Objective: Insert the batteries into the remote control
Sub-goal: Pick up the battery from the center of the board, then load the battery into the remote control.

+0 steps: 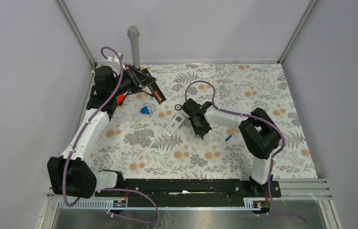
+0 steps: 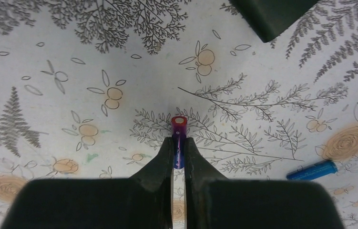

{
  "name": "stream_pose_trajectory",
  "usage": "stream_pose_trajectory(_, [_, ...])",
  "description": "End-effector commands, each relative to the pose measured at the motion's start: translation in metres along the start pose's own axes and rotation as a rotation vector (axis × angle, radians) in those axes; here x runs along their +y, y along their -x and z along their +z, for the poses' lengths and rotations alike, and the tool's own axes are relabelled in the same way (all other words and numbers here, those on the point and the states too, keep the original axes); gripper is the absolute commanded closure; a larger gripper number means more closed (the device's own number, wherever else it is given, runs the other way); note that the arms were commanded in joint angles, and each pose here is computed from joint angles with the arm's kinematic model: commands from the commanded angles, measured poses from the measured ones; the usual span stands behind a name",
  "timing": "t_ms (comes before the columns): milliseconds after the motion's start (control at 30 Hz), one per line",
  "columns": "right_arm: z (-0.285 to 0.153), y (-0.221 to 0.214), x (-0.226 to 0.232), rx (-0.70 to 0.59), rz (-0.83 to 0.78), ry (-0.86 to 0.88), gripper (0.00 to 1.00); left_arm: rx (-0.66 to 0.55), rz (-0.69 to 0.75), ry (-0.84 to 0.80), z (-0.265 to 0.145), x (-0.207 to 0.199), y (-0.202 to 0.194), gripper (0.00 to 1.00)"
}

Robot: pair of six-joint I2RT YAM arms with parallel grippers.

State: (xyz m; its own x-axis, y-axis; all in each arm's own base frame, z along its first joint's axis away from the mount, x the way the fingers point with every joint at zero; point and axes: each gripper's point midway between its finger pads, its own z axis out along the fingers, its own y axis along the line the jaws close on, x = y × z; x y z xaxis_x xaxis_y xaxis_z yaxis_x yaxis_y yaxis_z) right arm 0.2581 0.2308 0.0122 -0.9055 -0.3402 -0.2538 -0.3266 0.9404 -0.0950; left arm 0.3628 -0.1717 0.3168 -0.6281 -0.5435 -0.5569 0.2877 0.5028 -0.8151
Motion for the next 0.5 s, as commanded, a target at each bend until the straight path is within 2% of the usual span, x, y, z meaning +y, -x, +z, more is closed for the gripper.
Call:
stream_pose_trajectory(0, [-0.063, 0.051, 0.005, -0.203, 0.043, 0.064, 1.0, -0.036, 0.115, -0.122, -0.011, -0.031, 0.009, 1.0])
stream_pose_trajectory(167, [-0.126, 0.088, 0.016, -0.365, 0.046, 0.186, 0.99, -0.001, 0.044, -0.118, -0.002, -0.021, -0.007, 1.0])
stream_pose_trajectory(333, [-0.177, 0.097, 0.022, -0.414, 0.023, 0.275, 0.97, 0.083, -0.081, -0.145, 0.022, -0.012, -0.048, 1.0])
stream_pose_trajectory(367, [-0.193, 0.117, 0.03, -0.494, 0.026, 0.321, 0.97, 0.098, -0.105, -0.15, 0.026, -0.009, -0.056, 1.0])
stream_pose_trajectory(400, [-0.194, 0.097, 0.024, -0.41, 0.007, 0.302, 0.96, 0.117, -0.131, -0.153, 0.029, -0.006, -0.067, 1.0])
stream_pose_trajectory(467, [-0.206, 0.09, 0.025, -0.377, -0.016, 0.329, 0.96, 0.132, -0.168, -0.172, 0.034, -0.002, -0.078, 1.0])
